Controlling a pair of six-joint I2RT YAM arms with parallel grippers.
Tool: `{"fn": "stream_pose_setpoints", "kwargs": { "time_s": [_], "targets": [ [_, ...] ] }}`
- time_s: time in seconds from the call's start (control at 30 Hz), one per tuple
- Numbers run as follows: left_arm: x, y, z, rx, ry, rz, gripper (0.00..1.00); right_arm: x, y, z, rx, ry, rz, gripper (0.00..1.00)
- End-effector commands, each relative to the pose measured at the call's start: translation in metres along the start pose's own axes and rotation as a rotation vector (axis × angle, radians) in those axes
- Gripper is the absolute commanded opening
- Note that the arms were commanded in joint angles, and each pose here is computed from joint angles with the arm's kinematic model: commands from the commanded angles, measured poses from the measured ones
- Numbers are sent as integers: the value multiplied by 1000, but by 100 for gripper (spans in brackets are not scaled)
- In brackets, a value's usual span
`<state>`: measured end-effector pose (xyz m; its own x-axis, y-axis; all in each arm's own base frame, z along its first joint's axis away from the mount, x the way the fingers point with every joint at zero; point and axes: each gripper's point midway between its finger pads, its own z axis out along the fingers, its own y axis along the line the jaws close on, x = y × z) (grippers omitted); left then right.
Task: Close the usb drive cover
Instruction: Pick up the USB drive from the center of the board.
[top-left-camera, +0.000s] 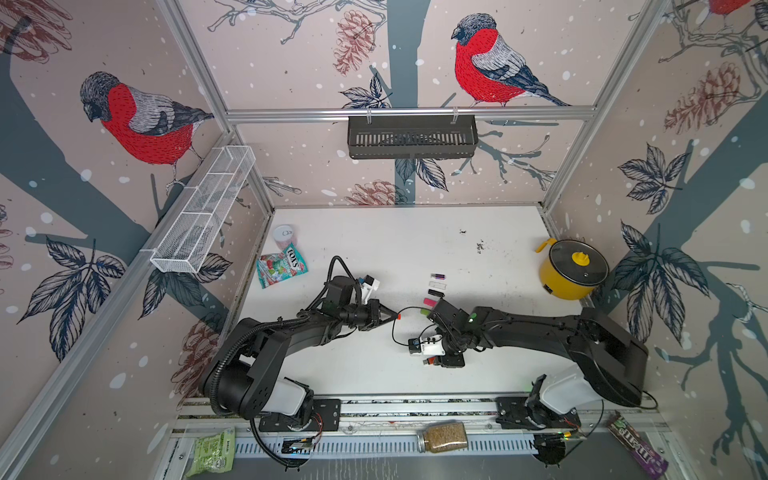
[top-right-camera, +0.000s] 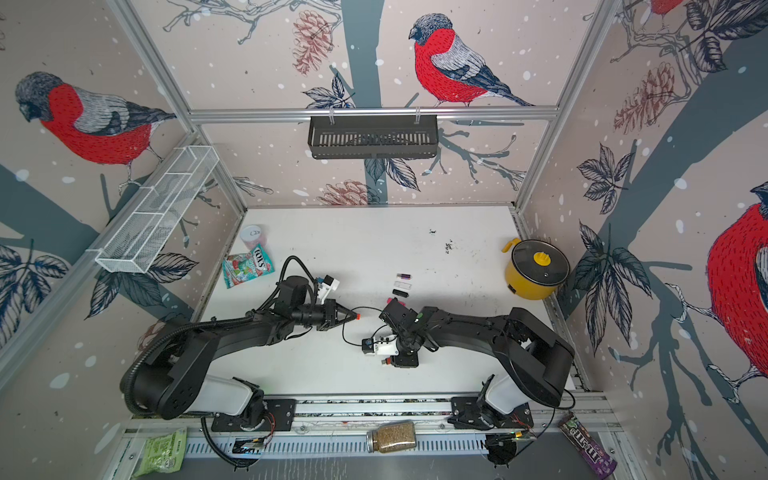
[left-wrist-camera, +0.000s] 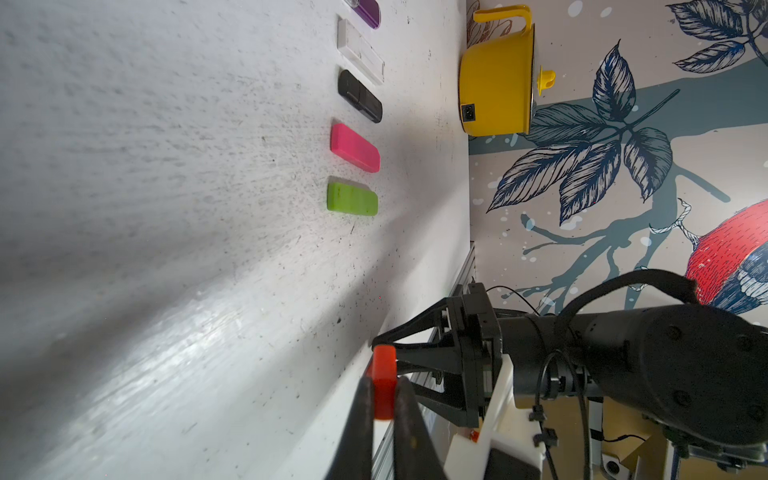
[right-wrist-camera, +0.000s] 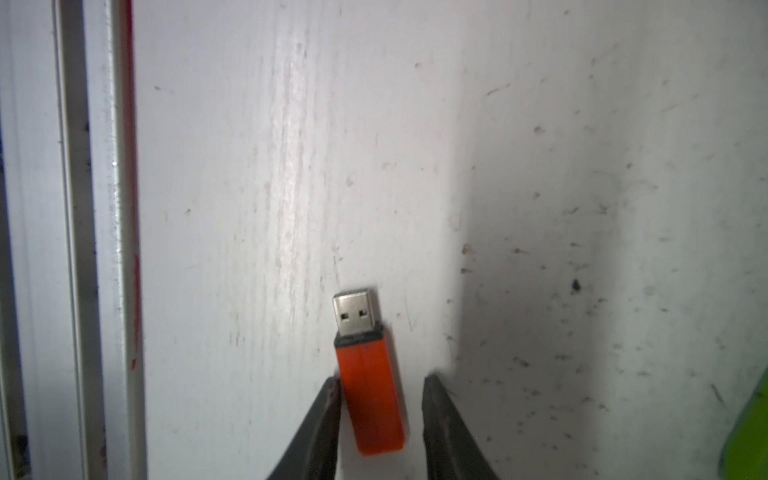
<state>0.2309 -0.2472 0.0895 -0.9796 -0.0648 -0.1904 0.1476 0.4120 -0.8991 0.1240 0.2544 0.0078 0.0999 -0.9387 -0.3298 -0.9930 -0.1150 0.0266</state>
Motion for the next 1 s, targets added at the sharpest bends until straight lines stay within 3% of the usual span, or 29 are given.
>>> {"fn": "stream_pose_setpoints", "kwargs": {
  "time_s": [0.0,0.37,0.7,0.97],
  "targets": [
    [-2,-6,0,21,4,31,7,40,8,5,-2,168,18,32],
    [-2,-7,-1,24,2,33,7,28,4,-1,19,110,22,18],
    [4,-13,6,54,39,39,7,-33,-33,-45,130,-252,95,18],
    [8,-18,11,71,67,52,7,-64,-54,-60,169,-406,118,19]
  ]
}}
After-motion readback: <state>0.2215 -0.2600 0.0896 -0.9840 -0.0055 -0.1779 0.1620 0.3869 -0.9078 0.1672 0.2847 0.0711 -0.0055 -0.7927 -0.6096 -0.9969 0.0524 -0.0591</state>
